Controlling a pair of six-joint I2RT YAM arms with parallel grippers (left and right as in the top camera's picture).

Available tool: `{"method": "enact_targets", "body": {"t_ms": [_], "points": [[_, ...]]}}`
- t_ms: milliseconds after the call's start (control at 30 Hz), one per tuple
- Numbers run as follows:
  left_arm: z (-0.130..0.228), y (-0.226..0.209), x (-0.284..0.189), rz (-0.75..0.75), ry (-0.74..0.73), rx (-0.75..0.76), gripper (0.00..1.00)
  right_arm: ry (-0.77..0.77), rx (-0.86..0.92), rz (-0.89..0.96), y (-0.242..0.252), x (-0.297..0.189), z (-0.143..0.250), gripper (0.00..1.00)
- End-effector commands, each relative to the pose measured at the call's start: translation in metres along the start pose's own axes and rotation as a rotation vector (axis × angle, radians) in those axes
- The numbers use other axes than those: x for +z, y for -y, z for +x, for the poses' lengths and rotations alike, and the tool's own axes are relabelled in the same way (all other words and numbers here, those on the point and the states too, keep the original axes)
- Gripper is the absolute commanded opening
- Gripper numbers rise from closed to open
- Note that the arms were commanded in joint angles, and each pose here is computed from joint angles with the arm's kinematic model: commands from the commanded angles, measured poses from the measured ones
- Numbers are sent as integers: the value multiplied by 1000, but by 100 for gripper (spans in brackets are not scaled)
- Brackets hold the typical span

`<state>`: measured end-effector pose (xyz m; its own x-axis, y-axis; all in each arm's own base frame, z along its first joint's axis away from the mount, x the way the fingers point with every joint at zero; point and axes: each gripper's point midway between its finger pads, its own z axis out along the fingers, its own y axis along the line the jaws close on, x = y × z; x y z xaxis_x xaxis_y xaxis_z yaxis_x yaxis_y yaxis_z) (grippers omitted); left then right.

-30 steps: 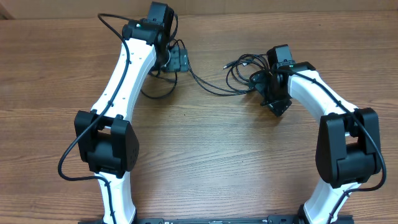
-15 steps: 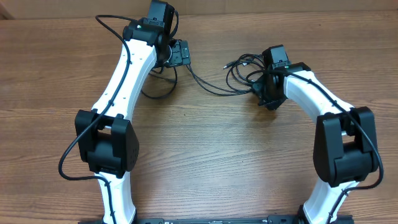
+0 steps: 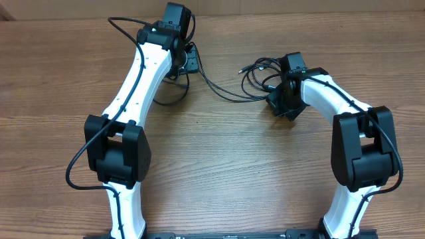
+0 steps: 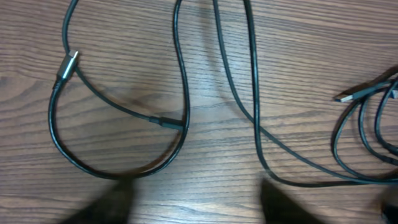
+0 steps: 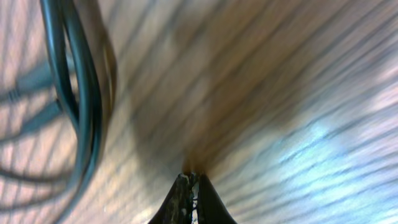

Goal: Untangle cables

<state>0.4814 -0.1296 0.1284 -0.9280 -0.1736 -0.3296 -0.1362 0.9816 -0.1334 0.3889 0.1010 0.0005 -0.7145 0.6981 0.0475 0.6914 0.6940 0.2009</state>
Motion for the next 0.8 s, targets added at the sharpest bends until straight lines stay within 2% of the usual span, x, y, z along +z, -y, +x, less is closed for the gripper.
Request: {"method": "enact_targets", "body": {"t_ms": [0,100,167,267,333,367,400,433,667,767], "points": [[-5,-21,7,-63,7,-23,78,-143,-84,-84,-20,-2,21,6],[-9,-35,7,-51,-1,-66,79,-142,-165,-155,-47,-31,20,13],[-11,-43,7,-23,-21,-99,81,-134,-287,-231,-77,-49,29,22],[-13,-60,6,-42,-27,-129,92,-103,-449,-313,-106,-52,45,50],[-13,-75,5,-57,-38,-164,99,-68,-506,-349,-122,-50,50,80],[-11,-87,5,-70,-55,-195,100,-55,-525,-369,-129,-51,54,91],[-9,-107,3,-91,-76,-233,99,-33,-541,-399,-139,-53,53,75],[-8,-113,2,-97,-82,-245,100,-19,-568,-412,-143,-52,53,72],[-10,-134,1,-112,-85,-286,100,54,-1016,-436,-162,-28,88,76],[-10,-133,1,-112,-85,-284,99,148,-1069,-381,-171,-16,88,79]]}}
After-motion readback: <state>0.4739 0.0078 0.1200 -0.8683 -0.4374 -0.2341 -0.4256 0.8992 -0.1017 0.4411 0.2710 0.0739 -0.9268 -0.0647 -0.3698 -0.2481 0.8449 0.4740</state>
